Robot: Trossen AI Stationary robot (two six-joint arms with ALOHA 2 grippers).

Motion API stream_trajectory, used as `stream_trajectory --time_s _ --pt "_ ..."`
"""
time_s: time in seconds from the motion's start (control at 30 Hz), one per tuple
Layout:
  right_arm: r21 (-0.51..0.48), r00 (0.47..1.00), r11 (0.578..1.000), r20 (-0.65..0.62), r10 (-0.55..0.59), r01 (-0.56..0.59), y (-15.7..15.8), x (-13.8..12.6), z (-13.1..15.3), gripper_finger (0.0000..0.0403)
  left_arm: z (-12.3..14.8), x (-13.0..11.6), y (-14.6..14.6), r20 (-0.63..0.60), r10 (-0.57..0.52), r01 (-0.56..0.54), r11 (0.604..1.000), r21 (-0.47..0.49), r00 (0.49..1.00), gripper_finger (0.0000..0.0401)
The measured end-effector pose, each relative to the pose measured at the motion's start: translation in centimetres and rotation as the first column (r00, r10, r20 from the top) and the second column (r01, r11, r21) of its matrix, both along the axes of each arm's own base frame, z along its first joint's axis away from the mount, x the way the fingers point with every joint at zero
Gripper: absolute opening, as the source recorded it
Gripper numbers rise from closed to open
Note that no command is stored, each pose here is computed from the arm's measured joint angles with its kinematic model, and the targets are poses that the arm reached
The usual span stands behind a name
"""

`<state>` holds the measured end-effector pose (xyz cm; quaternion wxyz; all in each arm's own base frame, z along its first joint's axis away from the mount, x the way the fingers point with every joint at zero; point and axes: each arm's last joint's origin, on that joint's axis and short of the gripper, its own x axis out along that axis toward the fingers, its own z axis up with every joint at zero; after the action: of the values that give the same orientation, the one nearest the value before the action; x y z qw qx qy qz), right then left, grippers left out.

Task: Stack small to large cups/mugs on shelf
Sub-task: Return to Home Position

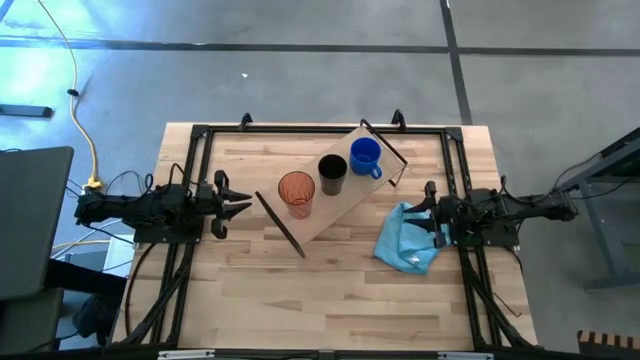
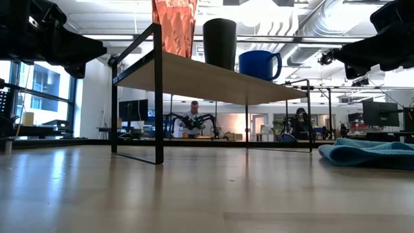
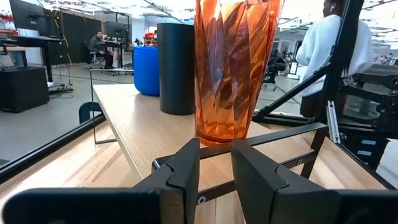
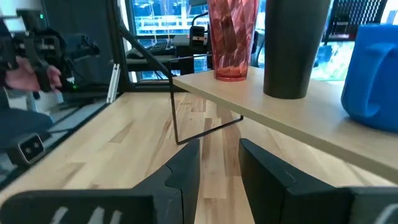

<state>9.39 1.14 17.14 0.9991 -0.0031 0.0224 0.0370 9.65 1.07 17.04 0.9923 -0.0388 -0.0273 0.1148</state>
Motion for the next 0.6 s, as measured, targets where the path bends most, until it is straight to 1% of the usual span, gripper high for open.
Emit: stream_trajectory --time_s 0.13,0.23,0.6 --pt "0.079 1.0 0.997 -0.006 -0.003 0.004 0.0 0.0 0.01 0.0103 0.0 0.0 0.0 0.0 0.0 0.0 1.0 0.0 1.0 0.0083" --pt "0.112 1.0 0.994 -0.008 -0.004 0.005 0.0 0.0 0.01 0.0103 0.0 0.0 0.0 0.001 0.0 0.0 1.0 -0.001 1.0 0.0083" --pt "0.116 1.0 0.993 -0.009 -0.004 0.005 0.0 0.0 0.01 0.0103 0.0 0.0 0.0 0.001 0.0 0.0 1.0 -0.001 1.0 0.0083"
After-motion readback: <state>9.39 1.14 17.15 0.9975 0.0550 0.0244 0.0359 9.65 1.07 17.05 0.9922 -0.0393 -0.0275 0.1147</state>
